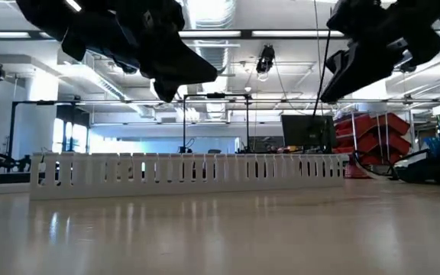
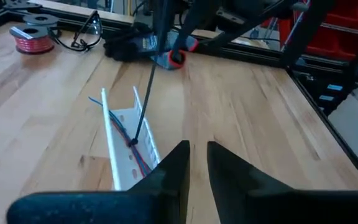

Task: Ziptie cables
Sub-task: Put the zip-tied cables into the white cable duct

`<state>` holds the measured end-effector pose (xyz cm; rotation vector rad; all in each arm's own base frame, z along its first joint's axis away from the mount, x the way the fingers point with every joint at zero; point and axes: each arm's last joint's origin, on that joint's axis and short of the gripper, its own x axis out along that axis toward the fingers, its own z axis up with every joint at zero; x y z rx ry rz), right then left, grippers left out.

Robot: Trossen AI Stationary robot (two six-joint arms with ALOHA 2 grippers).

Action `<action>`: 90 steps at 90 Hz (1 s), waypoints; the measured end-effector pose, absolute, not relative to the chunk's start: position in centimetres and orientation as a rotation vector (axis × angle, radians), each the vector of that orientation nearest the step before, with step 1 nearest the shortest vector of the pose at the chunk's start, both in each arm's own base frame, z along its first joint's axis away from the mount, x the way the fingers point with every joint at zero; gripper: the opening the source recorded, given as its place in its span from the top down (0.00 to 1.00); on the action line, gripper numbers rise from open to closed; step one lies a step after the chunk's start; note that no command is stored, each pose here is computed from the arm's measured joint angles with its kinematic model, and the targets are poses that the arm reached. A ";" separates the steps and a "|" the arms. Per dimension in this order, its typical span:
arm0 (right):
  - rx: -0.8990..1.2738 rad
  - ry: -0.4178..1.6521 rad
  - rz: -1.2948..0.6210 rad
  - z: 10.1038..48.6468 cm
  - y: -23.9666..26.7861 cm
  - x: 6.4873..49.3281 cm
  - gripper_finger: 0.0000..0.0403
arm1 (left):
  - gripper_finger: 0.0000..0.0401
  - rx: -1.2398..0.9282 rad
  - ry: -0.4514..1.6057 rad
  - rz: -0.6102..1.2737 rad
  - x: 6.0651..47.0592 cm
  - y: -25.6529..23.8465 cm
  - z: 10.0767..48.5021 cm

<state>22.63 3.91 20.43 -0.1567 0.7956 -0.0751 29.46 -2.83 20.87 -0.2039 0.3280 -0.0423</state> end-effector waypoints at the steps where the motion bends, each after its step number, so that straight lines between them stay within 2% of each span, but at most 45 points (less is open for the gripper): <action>1: -0.157 0.795 -0.077 20.5 3.9 22.7 0.86 | 0.90 -0.206 0.328 -0.042 29.5 -2.8 20.9; 34: -0.187 0.705 -0.091 22.3 3.7 22.2 0.79 | 0.90 -0.205 0.249 -0.078 28.6 -3.5 20.0; 60: -0.095 0.677 -0.137 22.2 3.8 22.8 0.75 | 0.89 -0.220 0.282 -0.048 27.1 -3.2 17.8; 90: -0.101 0.637 -0.181 22.6 3.0 23.3 0.69 | 0.76 -0.186 0.233 -0.003 27.5 -3.0 18.6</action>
